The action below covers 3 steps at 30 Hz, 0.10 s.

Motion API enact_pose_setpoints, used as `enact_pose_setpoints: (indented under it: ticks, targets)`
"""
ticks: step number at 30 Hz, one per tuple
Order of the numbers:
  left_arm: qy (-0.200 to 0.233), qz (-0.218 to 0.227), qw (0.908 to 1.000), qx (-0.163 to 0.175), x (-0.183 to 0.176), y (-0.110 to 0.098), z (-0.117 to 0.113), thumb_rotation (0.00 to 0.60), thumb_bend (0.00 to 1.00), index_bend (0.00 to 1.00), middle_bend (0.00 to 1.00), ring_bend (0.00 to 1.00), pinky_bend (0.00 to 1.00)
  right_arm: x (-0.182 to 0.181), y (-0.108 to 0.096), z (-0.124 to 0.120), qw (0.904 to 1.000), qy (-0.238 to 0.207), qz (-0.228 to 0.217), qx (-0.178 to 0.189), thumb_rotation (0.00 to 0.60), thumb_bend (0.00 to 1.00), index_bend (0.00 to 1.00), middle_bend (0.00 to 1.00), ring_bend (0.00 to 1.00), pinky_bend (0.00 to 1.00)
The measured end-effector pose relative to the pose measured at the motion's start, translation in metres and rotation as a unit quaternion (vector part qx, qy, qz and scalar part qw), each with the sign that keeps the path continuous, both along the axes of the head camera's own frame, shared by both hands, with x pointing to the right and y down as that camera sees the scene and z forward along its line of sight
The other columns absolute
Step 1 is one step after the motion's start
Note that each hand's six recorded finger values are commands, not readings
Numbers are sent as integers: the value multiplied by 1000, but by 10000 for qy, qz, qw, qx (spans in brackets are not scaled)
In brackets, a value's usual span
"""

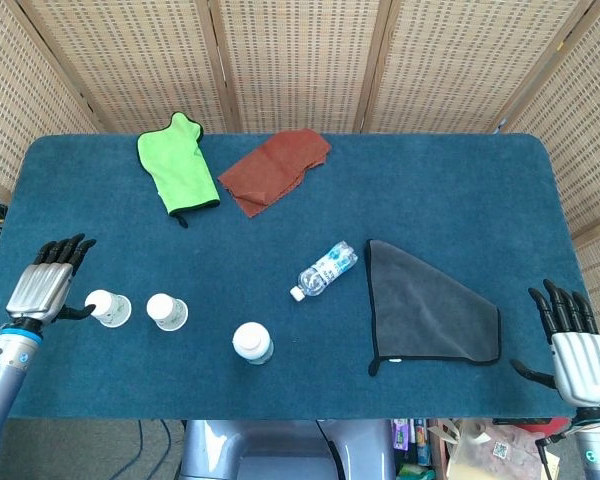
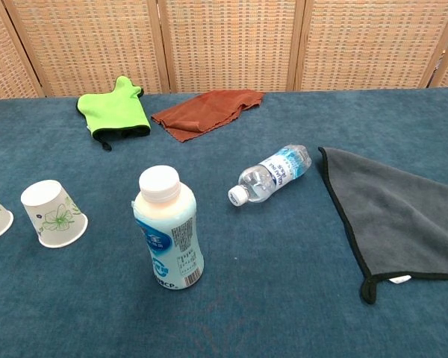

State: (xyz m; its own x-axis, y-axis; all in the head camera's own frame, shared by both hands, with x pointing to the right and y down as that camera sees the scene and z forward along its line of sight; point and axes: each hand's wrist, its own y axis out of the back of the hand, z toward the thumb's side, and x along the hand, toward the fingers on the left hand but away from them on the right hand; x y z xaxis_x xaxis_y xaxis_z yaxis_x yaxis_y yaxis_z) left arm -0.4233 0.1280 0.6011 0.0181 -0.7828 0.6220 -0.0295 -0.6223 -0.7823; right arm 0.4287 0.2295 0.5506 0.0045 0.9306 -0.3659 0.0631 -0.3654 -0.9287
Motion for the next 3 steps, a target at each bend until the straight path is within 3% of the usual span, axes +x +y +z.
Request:
enact_pose_setpoints:
  ticks: [3]
  targets:
    - [273, -17, 9986, 452, 3, 11, -14, 600, 240, 27, 0, 0, 0, -1, 0, 2, 10000, 12, -19, -6, 600, 117, 0, 0, 0, 0]
